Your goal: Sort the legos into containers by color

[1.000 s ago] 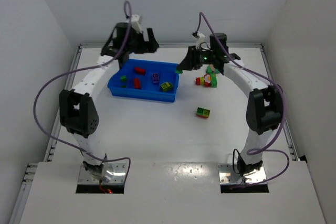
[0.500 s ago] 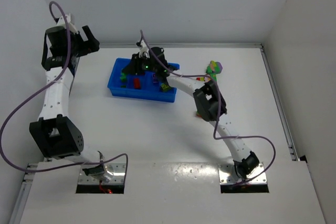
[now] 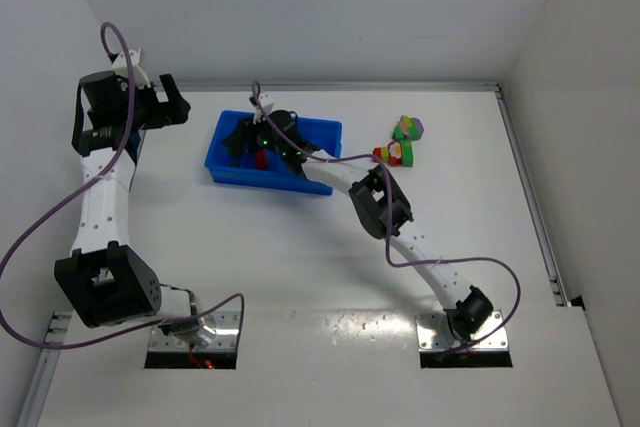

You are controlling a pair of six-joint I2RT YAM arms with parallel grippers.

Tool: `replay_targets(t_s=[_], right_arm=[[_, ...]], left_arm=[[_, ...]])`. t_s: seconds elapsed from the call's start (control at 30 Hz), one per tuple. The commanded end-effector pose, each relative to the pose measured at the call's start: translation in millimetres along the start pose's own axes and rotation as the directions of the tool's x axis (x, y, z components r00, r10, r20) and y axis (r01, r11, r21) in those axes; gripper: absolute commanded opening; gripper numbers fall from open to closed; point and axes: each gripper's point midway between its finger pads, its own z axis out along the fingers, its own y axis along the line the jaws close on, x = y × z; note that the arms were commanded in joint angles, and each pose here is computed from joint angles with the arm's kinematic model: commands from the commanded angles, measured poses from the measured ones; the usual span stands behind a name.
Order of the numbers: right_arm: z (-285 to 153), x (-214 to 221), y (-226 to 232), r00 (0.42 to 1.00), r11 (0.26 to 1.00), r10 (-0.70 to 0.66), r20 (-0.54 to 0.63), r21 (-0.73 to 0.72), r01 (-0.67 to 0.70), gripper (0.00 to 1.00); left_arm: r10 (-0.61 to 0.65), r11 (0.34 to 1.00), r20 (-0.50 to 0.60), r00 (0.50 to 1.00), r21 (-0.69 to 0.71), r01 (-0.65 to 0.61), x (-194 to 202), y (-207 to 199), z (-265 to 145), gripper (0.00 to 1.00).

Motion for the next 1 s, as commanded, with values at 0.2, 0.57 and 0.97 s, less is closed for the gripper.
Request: replay_targets(t_s=[0.2, 0.57, 0.97], right_arm=[[-68, -115, 55, 0.981, 0.981, -0.116, 0.153, -0.135, 0.137, 0.70], [-332, -157, -53, 0.953, 0.890, -0.282, -0.114, 0.340, 0.304, 0.64], [-539, -95, -88, 0.936, 0.770, -0.132, -0.326, 0.561, 0.304, 0.66]], left_arm=[[0.143, 0.975, 0.057, 0.988, 0.165, -0.151, 26, -80, 0, 1.00], [0.367, 0.751, 0.037, 0.929, 0.578, -0.320, 134, -270, -18, 0.98], [0.647, -0.173, 0.436, 0.626, 0.883, -0.436, 247, -422, -38, 0.70]])
